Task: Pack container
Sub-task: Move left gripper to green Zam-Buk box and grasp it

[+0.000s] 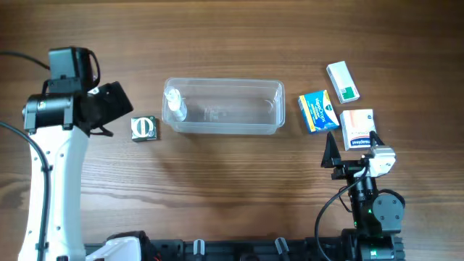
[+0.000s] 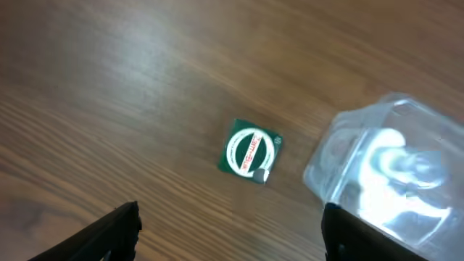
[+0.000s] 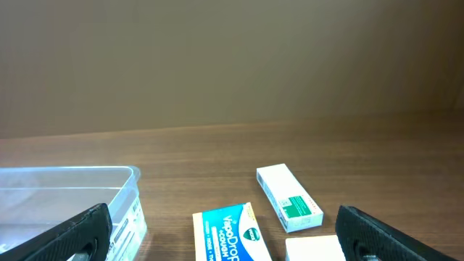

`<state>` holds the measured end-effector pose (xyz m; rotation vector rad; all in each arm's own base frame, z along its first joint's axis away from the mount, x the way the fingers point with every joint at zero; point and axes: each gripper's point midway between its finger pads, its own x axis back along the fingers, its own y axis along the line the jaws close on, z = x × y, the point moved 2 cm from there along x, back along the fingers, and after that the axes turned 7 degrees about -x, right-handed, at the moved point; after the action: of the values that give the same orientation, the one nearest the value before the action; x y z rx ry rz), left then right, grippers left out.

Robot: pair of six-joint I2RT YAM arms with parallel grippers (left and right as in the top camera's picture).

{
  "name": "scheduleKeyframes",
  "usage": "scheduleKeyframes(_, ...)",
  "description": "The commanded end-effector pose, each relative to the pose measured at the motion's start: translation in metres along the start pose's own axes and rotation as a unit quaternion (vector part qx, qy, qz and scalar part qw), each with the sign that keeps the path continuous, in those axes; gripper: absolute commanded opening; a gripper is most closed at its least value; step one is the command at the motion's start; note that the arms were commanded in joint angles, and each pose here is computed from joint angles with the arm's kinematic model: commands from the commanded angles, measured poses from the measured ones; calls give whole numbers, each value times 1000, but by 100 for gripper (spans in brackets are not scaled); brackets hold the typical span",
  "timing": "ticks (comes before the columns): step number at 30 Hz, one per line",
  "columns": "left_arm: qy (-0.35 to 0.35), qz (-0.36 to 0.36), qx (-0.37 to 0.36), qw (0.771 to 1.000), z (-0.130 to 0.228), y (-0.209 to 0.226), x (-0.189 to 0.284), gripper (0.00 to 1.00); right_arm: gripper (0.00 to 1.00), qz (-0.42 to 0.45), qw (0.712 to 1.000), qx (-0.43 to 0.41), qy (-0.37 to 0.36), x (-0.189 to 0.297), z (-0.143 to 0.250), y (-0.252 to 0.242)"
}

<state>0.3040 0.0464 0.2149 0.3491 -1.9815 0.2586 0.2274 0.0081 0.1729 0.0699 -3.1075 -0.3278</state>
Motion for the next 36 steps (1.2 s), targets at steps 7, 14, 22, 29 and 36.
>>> scheduleKeyframes(7, 68, 37, -48, 996, 46, -10, -86, 95, 100, 6, 1000, 4, -4, 0, -1, -2)
scheduleKeyframes(14, 89, 46, -93, 991, 49, -15, -113, 96, 100, 6, 1000, 4, -4, 0, -1, -2)
scheduleKeyframes(22, 93, 52, -163, 981, 48, -17, -136, 97, 100, 6, 1000, 4, -4, 0, -1, -2)
scheduleKeyframes(29, 90, 62, -199, 974, 46, -21, -149, 98, 100, 6, 1000, 4, -4, 0, -1, -2)
scheduleKeyframes(36, 101, 67, -201, 972, 49, -24, -165, 99, 100, 6, 1000, 4, -4, 0, -1, -2)
